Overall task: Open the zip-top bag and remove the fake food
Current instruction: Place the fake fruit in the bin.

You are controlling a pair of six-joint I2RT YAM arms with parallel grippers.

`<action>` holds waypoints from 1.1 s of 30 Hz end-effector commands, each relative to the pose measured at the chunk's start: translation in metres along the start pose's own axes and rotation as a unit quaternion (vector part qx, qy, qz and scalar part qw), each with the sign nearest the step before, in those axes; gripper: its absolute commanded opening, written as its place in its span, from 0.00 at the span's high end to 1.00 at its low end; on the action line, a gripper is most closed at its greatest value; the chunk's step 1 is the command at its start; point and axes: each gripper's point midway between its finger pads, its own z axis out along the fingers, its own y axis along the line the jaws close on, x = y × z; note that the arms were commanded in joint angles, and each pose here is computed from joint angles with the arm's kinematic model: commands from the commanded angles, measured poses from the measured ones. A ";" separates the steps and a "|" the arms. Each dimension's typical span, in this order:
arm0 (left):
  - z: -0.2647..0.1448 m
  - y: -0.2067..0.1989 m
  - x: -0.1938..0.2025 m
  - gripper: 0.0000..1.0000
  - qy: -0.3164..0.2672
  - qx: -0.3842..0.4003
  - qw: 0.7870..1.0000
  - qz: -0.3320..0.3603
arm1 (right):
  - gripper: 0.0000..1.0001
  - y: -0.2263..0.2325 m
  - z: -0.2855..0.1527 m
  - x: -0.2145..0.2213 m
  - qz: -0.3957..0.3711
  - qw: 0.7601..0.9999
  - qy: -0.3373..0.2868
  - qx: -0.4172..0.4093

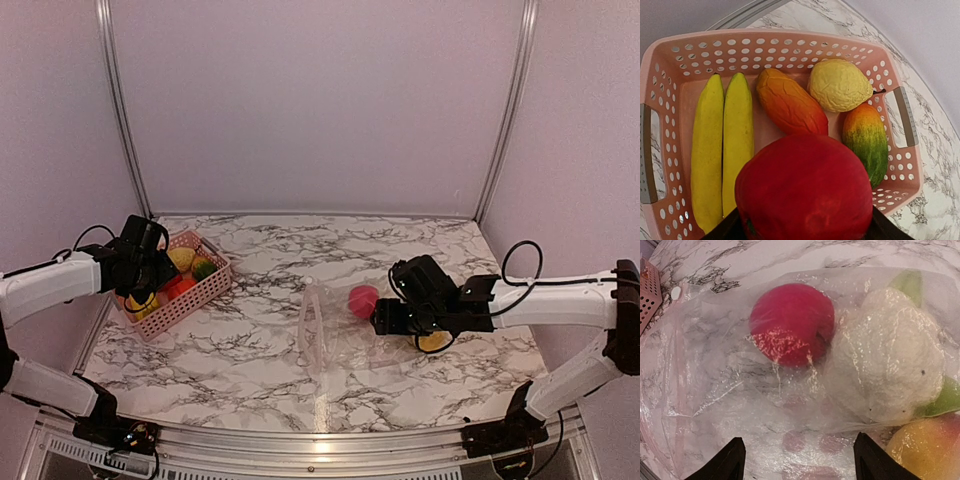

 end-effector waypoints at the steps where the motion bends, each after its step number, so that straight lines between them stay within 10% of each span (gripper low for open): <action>1: 0.013 0.006 0.005 0.39 0.012 -0.004 1.000 0.000 | 0.28 0.006 -0.011 -0.017 0.004 1.000 -0.018 -0.005; 15: 0.043 0.016 0.032 0.38 0.049 -0.025 0.999 0.001 | 0.27 0.003 -0.014 -0.016 0.005 1.000 -0.020 -0.004; 25: 0.025 0.005 0.013 0.02 0.025 -0.002 1.000 0.000 | 0.27 0.005 -0.017 -0.019 0.005 1.000 -0.024 -0.007; 33: -0.008 -0.009 -0.016 0.01 -0.011 0.029 1.000 0.005 | 0.27 0.009 -0.019 -0.025 0.003 1.000 -0.029 -0.010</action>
